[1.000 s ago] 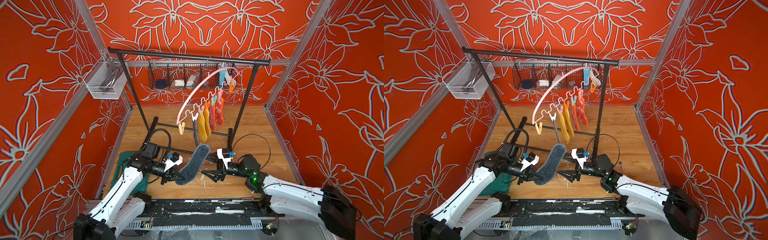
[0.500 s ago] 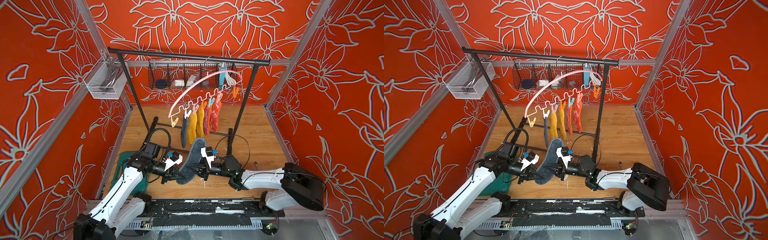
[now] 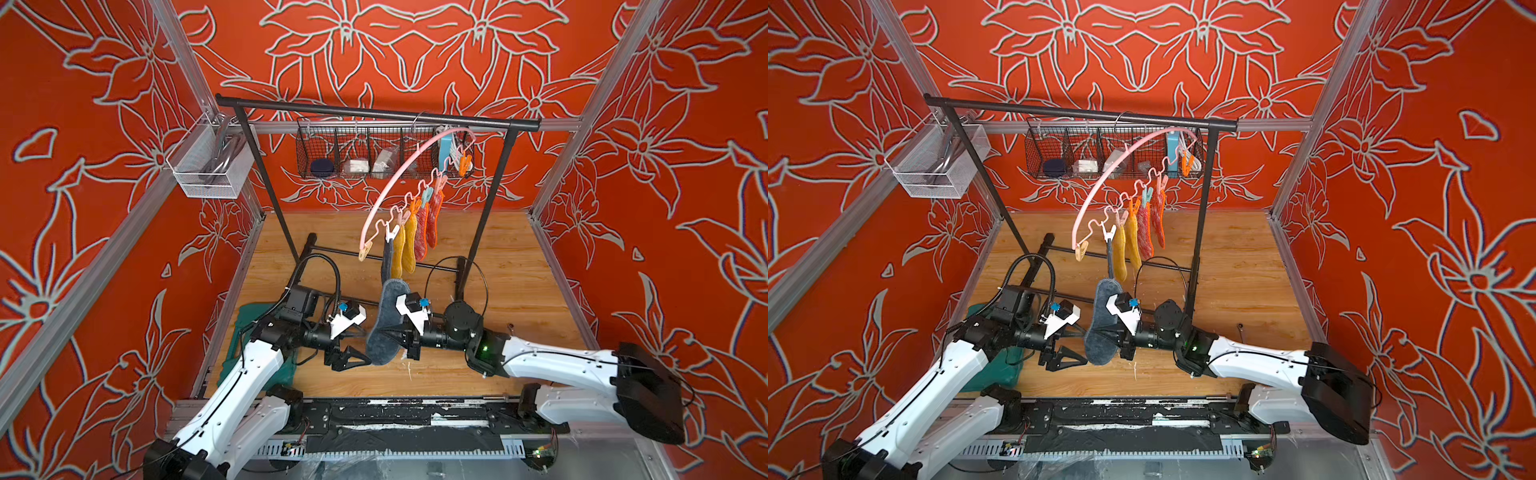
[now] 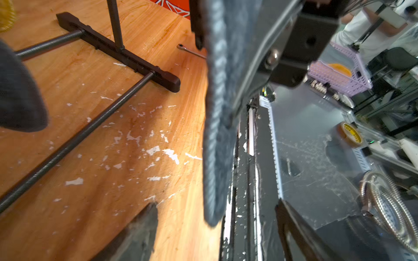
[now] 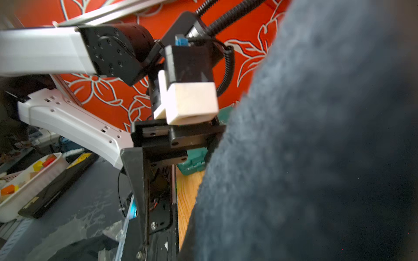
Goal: Take the shoe insoles off the hanger
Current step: Place the insole at the center of the board.
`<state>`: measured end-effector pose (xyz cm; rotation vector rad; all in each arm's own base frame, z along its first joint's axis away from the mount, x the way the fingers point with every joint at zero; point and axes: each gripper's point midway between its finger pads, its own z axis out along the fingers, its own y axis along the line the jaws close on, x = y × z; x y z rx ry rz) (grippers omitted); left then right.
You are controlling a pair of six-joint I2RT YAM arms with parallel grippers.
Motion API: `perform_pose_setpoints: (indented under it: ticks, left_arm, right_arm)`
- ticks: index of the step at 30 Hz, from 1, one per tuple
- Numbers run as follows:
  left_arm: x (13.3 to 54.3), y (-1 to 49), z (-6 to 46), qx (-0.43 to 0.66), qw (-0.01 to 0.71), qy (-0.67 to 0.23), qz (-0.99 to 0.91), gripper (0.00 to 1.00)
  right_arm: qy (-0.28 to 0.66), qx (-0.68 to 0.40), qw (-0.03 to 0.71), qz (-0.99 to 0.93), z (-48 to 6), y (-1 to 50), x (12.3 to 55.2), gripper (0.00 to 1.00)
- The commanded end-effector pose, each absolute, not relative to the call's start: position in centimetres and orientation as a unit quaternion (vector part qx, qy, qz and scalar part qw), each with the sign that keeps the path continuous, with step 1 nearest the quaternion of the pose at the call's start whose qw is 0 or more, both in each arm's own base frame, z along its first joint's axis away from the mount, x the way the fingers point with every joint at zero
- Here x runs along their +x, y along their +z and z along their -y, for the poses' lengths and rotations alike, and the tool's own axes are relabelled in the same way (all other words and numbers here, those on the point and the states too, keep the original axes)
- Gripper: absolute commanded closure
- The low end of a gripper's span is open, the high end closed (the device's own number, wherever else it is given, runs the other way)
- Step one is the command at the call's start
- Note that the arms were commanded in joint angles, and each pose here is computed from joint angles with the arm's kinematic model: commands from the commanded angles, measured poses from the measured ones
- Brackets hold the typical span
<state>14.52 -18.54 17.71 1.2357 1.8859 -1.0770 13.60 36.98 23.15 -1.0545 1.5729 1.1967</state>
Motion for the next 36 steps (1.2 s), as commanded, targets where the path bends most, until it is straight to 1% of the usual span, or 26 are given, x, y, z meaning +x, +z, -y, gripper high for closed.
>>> perform_pose_setpoints:
  ticks: [1,3,5,7,8,10,12,15,19,21,25,28,36]
  left_arm:
    - [15.8,15.7,17.4,0.459,0.317,-0.351,-0.752,0.17]
    - [16.7,14.6,16.5,0.45,0.318,-0.318,-0.772,0.15]
    - [18.0,13.6,15.3,0.433,0.323,-0.272,-0.797,0.14]
    - [19.4,12.9,14.0,0.41,0.335,-0.228,-0.817,0.12]
    - [20.0,12.7,13.3,0.401,0.341,-0.208,-0.824,0.1]
    - [20.9,12.2,12.2,0.382,0.353,-0.179,-0.835,0.03]
    - [21.7,11.9,11.2,0.364,0.365,-0.161,-0.842,0.02]
    - [22.7,11.8,9.9,0.33,0.38,-0.149,-0.851,0.02]
    - [24.4,12.0,7.7,0.279,0.392,-0.13,-0.867,0.02]
    - [25.1,12.0,6.5,0.258,0.392,-0.115,-0.875,0.02]
    - [26.7,11.8,3.4,0.211,0.391,-0.055,-0.894,0.02]
    - [27.3,11.8,1.8,0.18,0.384,-0.041,-0.905,0.02]
    - [27.9,10.6,-0.6,0.125,0.368,-0.032,-0.921,0.02]
  right_arm:
    - [0.387,-0.45,0.374,-0.713,-33.9,18.9,14.3,1.0]
    - [0.355,-0.44,0.36,-0.743,-32.1,18.4,14.9,1.0]
    - [0.327,-0.39,0.335,-0.793,-29.8,17.4,15.7,1.0]
    - [0.322,-0.337,0.302,-0.831,-27.7,16.3,16.0,1.0]
    - [0.318,-0.302,0.282,-0.853,-26.5,15.7,16.3,1.0]
    - [0.314,-0.242,0.234,-0.888,-24.3,14.4,16.6,1.0]
    - [0.307,-0.204,0.191,-0.909,-22.7,13.5,16.6,1.0]
    - [0.28,-0.184,0.154,-0.93,-20.9,12.5,16.4,1.0]
    - [0.255,-0.147,0.121,-0.948,-19.3,11.7,16.8,1.0]
    - [0.224,-0.116,0.105,-0.962,-18.0,11.3,17.4,1.0]
    - [0.155,-0.081,0.067,-0.982,-15.3,10.6,18.0,1.0]
    - [0.122,-0.062,0.045,-0.99,-13.7,10.0,18.2,1.0]
    - [0.097,-0.021,0.046,-0.994,-11.1,8.9,19.4,1.0]
